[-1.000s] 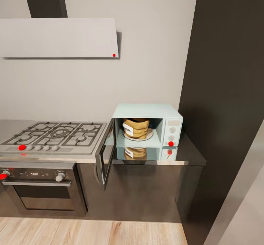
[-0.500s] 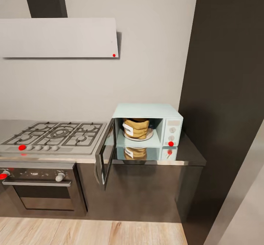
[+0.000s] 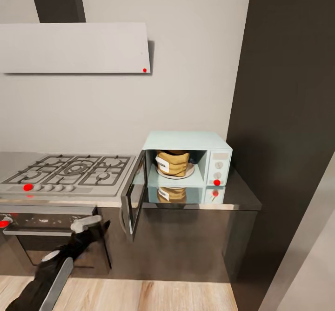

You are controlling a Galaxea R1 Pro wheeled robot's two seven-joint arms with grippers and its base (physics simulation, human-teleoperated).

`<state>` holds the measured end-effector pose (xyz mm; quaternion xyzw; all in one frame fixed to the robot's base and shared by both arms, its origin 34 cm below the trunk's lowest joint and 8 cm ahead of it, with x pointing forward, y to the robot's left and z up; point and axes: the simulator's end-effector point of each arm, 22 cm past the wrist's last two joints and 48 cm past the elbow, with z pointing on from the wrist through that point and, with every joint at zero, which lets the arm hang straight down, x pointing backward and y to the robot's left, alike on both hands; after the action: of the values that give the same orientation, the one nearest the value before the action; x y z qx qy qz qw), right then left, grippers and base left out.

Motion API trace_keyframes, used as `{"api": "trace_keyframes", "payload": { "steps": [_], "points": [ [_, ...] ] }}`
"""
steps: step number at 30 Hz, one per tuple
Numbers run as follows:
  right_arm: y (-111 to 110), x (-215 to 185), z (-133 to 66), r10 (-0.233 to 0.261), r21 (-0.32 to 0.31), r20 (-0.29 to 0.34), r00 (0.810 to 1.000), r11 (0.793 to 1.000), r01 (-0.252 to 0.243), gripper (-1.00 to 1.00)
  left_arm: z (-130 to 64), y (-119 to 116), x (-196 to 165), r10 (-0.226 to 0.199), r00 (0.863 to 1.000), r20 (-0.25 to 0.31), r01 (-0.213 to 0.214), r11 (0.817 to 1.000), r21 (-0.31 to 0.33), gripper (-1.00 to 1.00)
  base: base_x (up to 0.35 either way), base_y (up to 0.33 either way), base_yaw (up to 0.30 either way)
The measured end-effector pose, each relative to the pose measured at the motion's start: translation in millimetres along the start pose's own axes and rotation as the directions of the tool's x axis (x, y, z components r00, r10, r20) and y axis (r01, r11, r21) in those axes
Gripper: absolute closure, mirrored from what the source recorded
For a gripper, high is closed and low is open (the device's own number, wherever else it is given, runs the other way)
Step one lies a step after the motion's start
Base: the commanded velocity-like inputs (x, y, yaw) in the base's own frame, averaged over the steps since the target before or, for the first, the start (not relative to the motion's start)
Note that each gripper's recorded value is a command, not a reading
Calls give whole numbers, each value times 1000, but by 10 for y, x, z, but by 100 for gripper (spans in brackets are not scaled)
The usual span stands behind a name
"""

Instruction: In the kitchen, take the popcorn bag from the countertop, put it into the microwave, and heat it until the popcorn is cooked so the cooked popcorn ends up inside the bag.

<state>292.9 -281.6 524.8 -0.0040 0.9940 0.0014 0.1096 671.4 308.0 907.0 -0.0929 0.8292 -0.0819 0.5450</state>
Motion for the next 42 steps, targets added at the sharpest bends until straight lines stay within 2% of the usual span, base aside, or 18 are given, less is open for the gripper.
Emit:
{"api": "trace_keyframes", "payload": {
  "steps": [4,5,6,9,11,13,15,18,22,26,29,35,36,40,42],
  "points": [
    [-9,0,0,-1,1,0,1000,1000,1,-100,173,-252,-768,0,998,66,-3,999,43,-100,0,0,0],
    [-6,0,0,-2,1,0,1000,1000,2,-100,205,-343,-1066,1,995,99,-7,998,58,-100,0,0,0],
    [-5,0,0,-2,0,0,1000,1000,2,-100,213,-382,-1205,2,993,118,-10,998,65,-100,0,0,0],
    [-1,2,0,-2,0,-1,1000,1000,2,-100,194,-457,-1412,5,989,150,-18,996,82,-100,0,0,0],
    [16,3,1,-3,-3,-1,1000,1000,3,-100,157,-563,-1527,11,985,170,-32,992,124,-100,0,0,0],
    [20,3,1,-3,-4,-2,1000,1000,3,-100,125,-712,-1540,20,985,172,-53,980,192,-100,0,0,0],
    [-26,36,-3,-1,3,-2,1000,1000,1,-100,137,-780,-1491,25,986,162,-60,976,211,-100,0,0,0],
    [34,93,-2,-1,-4,-14,1000,1000,1,-100,168,-885,-1371,39,990,136,-71,970,233,-100,0,0,0],
    [-25,89,-5,-3,3,-12,1000,1000,3,-100,129,-1122,-1331,24,991,128,-61,954,293,-100,0,0,0],
    [-36,82,-5,2,5,-8,1000,1000,-2,-100,107,-1260,-1290,20,993,119,-59,940,335,-100,0,0,-59],
    [-35,79,-5,4,5,-8,1000,1000,-4,-100,108,-1326,-1230,26,994,106,-63,932,358,-100,0,0,-196],
    [-37,85,-5,5,5,-9,1000,1000,-5,-100,149,-1275,-1066,71,995,72,-93,925,369,-100,0,0,-211],
    [-33,85,-5,4,4,-9,1000,1000,-4,-100,58,-1539,-971,87,994,61,-106,875,473,-100,0,0,-199],
    [-39,83,-5,5,5,-9,1000,1000,-5,-100,-34,-1719,-903,94,994,54,-108,825,555,-100,0,0,-194],
    [-39,87,-5,5,5,-9,1000,1000,-5,-100,-54,-1754,-899,94,994,57,-110,815,569,-100,0,0,-193]
  ]
}}
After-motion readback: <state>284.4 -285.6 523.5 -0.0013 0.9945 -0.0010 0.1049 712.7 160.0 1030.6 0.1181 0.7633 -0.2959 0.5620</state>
